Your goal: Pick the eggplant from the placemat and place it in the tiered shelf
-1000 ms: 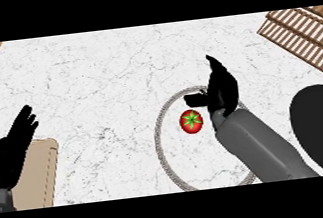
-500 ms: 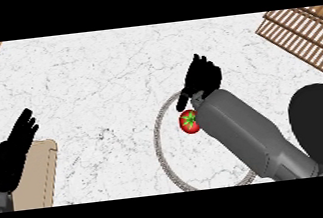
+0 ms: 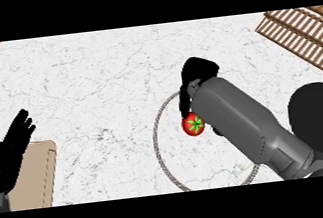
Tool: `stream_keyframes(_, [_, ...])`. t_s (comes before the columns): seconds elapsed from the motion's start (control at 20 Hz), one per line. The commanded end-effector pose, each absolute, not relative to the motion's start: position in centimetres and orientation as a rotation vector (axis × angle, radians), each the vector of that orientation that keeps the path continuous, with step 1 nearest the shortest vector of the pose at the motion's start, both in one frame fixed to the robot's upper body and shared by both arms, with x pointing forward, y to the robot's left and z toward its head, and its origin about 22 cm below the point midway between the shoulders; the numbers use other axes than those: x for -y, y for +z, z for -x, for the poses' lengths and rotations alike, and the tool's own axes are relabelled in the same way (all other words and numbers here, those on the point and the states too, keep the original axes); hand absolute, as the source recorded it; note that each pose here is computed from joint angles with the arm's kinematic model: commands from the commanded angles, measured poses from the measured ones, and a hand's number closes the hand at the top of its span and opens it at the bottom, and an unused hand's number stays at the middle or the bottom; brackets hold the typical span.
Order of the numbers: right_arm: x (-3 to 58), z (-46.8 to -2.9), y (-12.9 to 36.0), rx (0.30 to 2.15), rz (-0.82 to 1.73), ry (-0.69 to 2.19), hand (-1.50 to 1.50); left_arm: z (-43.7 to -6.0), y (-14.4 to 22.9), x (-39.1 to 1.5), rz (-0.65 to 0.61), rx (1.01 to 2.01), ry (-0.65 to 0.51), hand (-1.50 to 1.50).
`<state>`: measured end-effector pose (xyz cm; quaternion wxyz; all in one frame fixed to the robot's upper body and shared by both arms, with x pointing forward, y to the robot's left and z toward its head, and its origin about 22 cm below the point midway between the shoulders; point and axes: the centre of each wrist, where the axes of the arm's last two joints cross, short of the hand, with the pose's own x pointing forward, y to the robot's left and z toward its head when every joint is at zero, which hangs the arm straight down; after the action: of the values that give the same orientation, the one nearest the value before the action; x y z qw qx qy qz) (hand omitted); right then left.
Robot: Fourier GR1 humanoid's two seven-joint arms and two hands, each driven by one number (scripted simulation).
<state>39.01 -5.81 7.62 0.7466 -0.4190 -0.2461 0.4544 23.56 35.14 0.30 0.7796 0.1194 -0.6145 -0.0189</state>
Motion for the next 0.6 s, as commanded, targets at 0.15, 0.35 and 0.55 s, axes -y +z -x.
stream_keyframes(0.15, [6.4,-39.1,7.8,0.255,0.975,1.07,-1.5,-21.6,-0.1,-36.1,-0.266,1.309,-0.046,0.0])
stream_keyframes(0.35, [6.9,-39.1,7.0,0.23,0.979,1.079,-1.5,-22.7,-0.3,-34.7,-0.274,1.327,-0.027,0.0])
stream_keyframes(0.55, [9.4,-38.9,5.1,0.216,0.982,1.08,-1.5,-23.1,-0.2,-36.1,-0.264,1.321,-0.038,0.0])
